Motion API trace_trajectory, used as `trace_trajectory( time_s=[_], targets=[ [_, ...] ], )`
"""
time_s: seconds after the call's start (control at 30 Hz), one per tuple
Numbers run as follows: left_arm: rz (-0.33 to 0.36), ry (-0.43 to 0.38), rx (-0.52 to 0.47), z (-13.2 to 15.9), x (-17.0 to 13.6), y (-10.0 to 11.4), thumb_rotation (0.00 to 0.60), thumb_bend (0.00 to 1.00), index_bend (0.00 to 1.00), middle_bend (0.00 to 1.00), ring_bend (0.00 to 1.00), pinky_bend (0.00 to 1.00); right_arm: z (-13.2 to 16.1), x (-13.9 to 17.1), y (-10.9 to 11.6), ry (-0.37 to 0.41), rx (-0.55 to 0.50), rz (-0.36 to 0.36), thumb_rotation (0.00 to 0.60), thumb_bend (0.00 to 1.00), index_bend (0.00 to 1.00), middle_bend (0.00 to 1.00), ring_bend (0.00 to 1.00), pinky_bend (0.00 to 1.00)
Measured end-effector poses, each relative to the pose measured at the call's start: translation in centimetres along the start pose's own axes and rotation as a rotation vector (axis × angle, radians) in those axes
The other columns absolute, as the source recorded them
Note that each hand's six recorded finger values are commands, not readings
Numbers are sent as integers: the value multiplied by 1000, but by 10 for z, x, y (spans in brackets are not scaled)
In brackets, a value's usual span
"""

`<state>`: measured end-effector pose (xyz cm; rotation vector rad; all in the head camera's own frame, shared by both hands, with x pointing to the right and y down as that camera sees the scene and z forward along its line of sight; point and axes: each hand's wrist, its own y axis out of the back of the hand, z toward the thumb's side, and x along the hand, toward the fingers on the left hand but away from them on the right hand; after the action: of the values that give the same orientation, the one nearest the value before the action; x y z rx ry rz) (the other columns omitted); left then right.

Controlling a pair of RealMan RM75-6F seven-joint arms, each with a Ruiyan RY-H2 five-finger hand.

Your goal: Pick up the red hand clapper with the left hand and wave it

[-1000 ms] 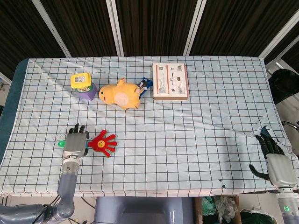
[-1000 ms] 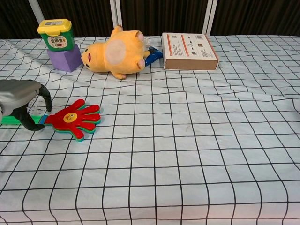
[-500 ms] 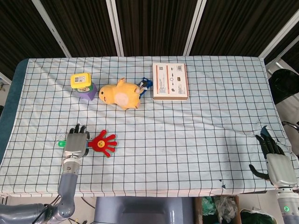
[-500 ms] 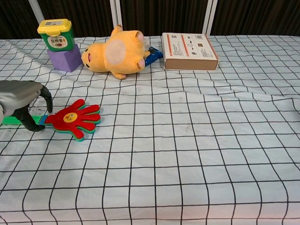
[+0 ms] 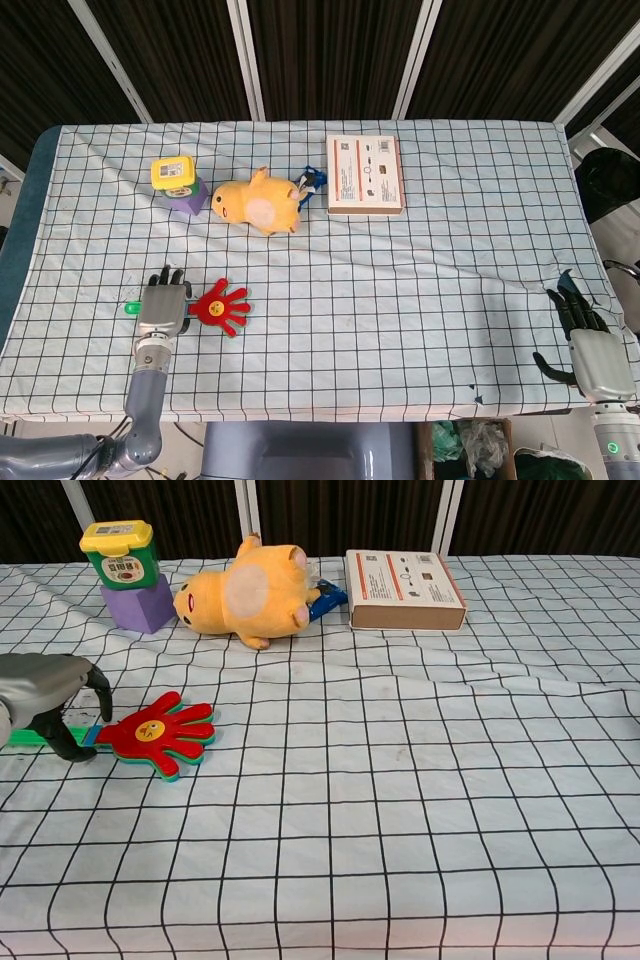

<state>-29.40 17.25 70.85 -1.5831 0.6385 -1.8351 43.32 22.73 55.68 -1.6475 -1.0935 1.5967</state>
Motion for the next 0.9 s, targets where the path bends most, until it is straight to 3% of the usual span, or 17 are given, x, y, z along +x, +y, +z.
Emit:
trace_trajectory(
  time_s=[0.1,0.33,0.47,0.57,0.73,0.9],
  targets=[
    [0,0,-1,1,0,-1,600,275,432,158,30,161,0,0,0,0,0,0,600,232,0,0,0,146],
    [11,-4,-9,3,1,-1,600,454,546,253,80,175,0,0,0,-1,-3,2,600,232,0,0,0,146],
    [25,-12,-17,4,1,1,600,482,577,296,119,211,0,0,0,-3,-5,2,600,232,0,0,0,146],
    [41,-18,-25,5,0,2,600,504,593,364,206,302,0,0,0,-3,-5,3,600,232,0,0,0,146],
    [98,-33,-53,6,-1,9,600,564,629,583,459,538,0,0,0,-3,-3,4,600,232,0,0,0,146],
    [173,-62,-118,8,-3,19,600,578,667,676,562,631,-1,0,0,-4,-1,4,600,232,0,0,0,146]
  ],
)
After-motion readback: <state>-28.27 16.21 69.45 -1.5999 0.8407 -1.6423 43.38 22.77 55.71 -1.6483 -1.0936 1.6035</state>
